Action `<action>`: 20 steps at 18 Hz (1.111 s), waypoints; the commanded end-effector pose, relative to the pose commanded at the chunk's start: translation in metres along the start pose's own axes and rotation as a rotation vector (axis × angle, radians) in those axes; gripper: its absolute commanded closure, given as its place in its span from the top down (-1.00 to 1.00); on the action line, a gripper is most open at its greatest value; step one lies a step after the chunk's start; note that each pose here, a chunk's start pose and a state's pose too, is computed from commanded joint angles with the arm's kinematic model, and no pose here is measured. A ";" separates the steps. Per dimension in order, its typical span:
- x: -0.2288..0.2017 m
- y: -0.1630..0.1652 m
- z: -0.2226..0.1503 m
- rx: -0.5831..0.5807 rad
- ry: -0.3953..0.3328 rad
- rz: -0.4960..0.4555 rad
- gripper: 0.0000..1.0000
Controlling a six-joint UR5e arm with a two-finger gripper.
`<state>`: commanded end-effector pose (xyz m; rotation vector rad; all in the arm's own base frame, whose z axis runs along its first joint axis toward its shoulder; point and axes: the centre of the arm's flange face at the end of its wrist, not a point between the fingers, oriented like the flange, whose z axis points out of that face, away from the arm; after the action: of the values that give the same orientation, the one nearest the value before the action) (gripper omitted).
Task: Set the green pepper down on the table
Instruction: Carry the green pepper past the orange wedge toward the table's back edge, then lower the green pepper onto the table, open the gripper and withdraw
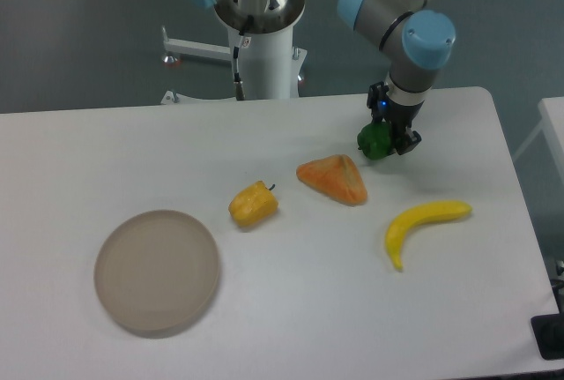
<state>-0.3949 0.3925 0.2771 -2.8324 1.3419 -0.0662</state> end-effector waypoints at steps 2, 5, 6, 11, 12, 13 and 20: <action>0.002 0.005 0.001 0.008 0.002 -0.011 0.59; 0.001 0.004 -0.001 0.011 -0.002 -0.023 1.00; 0.001 0.003 -0.003 0.011 -0.007 -0.021 1.00; -0.032 -0.006 -0.052 0.036 -0.093 -0.139 1.00; -0.038 -0.010 -0.061 0.038 -0.090 -0.142 1.00; -0.047 -0.010 -0.068 0.040 -0.082 -0.149 1.00; -0.137 -0.090 -0.083 -0.048 -0.058 -0.218 1.00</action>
<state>-0.4155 0.5567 0.3573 -2.9839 1.0332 0.0481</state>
